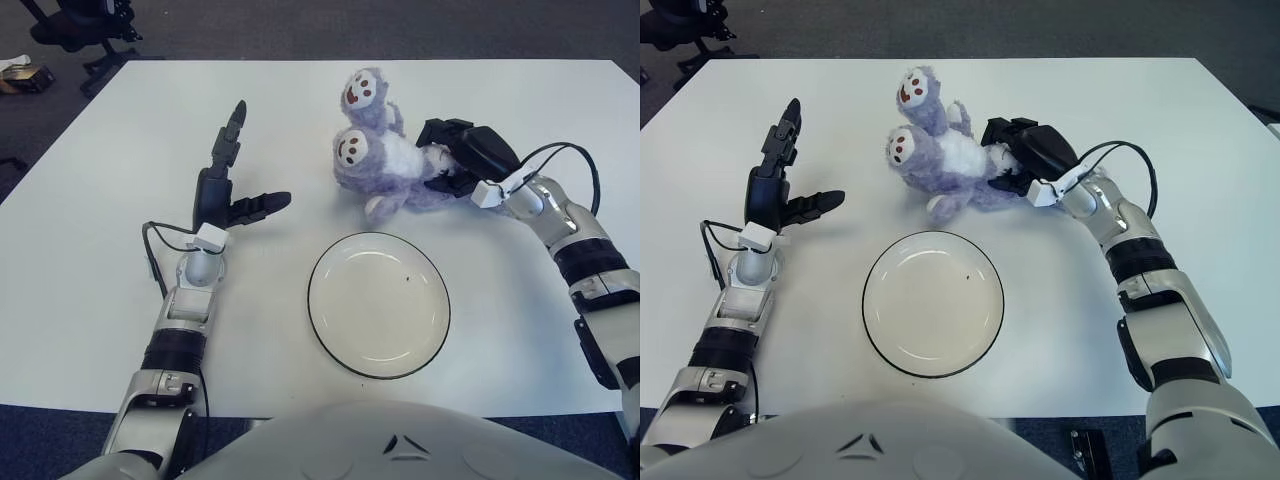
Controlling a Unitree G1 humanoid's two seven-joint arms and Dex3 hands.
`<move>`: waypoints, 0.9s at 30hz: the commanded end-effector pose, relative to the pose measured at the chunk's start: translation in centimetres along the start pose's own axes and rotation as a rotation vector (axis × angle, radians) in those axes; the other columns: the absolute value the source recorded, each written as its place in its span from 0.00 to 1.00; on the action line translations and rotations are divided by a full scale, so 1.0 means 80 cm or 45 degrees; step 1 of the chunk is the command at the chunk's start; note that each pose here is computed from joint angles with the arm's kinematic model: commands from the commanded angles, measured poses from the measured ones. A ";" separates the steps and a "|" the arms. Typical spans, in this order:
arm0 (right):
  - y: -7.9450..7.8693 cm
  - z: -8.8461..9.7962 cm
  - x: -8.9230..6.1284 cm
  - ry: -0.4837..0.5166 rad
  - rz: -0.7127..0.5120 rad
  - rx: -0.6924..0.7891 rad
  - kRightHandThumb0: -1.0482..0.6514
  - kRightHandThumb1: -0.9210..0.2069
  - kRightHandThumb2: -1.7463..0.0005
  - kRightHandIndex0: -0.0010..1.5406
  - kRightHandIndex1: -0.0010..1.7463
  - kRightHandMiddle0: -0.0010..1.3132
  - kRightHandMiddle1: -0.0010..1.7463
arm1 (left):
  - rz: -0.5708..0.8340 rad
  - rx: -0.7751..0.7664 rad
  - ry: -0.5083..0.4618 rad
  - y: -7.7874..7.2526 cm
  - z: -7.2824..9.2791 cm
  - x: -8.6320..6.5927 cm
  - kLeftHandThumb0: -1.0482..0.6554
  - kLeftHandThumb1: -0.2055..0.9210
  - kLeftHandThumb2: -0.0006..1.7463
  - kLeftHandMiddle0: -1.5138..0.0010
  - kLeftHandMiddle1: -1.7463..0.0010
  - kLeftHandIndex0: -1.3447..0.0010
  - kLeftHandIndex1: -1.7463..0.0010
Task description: Put the doll into the plate.
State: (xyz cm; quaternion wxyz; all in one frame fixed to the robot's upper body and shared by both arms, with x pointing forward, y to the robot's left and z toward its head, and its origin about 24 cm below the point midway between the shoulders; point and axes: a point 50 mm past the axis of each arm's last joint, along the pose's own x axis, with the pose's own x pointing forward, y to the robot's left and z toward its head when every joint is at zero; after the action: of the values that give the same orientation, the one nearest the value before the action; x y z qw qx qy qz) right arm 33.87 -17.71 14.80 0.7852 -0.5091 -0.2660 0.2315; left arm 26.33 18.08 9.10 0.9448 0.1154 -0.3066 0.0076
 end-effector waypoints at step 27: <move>-0.036 0.015 0.010 -0.041 -0.055 0.417 0.58 0.05 0.94 0.58 1.00 0.56 1.00 | 0.064 -0.115 0.215 -0.005 -0.034 -0.033 0.41 1.00 0.12 0.64 0.96 0.72 0.98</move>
State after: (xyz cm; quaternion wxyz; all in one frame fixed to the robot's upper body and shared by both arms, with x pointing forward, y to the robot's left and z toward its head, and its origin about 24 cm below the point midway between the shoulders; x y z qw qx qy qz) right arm 34.06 -17.40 17.61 0.8487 -0.3898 -0.2412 0.2637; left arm 27.00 18.74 8.77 0.9520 0.0832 -0.2938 0.0206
